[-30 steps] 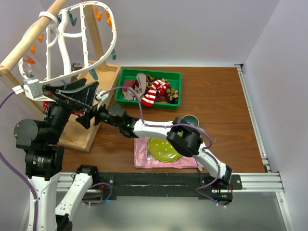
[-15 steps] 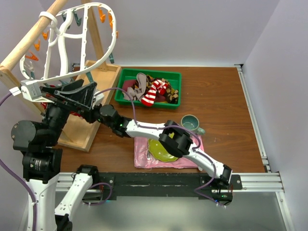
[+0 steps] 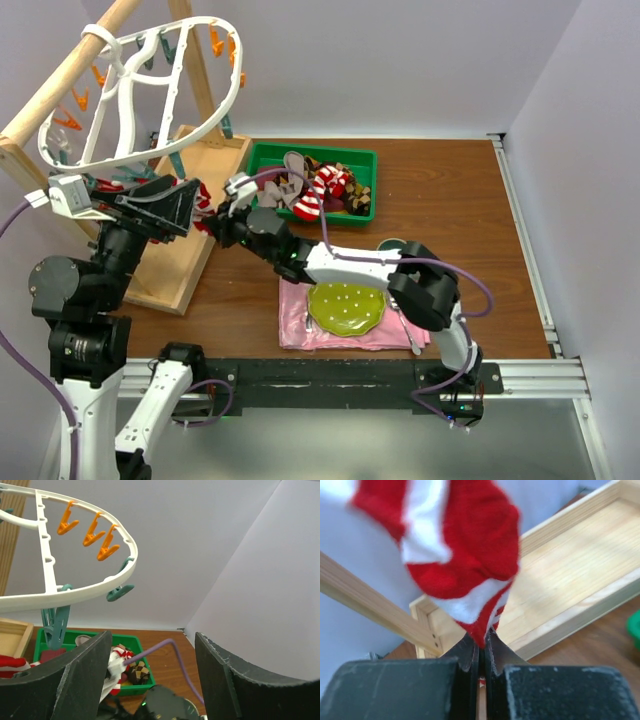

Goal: Remove the socks clipped to the hanger
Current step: Remove the sock from the hanger.

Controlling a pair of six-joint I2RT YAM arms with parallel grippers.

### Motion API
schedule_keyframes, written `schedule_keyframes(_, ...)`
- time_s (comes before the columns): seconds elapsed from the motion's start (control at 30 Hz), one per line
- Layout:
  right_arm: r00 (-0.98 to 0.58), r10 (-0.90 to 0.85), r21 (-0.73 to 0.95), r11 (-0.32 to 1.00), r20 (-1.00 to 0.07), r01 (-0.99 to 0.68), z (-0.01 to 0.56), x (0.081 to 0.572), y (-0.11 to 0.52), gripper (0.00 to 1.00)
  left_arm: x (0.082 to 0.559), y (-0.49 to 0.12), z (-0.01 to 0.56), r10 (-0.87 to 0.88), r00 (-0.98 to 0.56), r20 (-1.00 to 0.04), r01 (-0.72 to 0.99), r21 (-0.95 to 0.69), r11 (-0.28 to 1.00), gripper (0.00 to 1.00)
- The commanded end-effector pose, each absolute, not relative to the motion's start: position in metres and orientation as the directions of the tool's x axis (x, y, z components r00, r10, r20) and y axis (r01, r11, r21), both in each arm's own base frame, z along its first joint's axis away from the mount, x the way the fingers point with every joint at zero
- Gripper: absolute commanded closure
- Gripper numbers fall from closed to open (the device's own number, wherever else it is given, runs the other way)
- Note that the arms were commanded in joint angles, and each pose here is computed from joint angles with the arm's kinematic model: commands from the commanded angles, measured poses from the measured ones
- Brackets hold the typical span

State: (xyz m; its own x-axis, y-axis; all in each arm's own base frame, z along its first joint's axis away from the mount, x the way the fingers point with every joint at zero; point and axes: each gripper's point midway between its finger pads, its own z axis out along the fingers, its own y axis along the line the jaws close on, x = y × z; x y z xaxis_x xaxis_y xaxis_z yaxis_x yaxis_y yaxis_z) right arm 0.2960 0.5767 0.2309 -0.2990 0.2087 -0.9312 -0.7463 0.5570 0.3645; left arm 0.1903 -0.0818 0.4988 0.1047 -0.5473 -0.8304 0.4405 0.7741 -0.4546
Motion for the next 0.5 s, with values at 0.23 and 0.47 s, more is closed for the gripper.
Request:
schedule_keyframes(0.23,-0.245,0.314,0.394,0.623,-0.917,-0.676,0.290,0.345,0.491,1.00,0.215,-0.093,0.455,-0.556,-0.005,-0.831,0.431,-0.503,0.749,0.31)
schedule_keyframes(0.47,-0.253,0.330,0.414,0.669,-0.910,-0.618,0.293,0.373,0.464,1.00,0.228,-0.092,0.438,-0.584,-0.045,-0.811,0.393,-0.551,0.736,0.32)
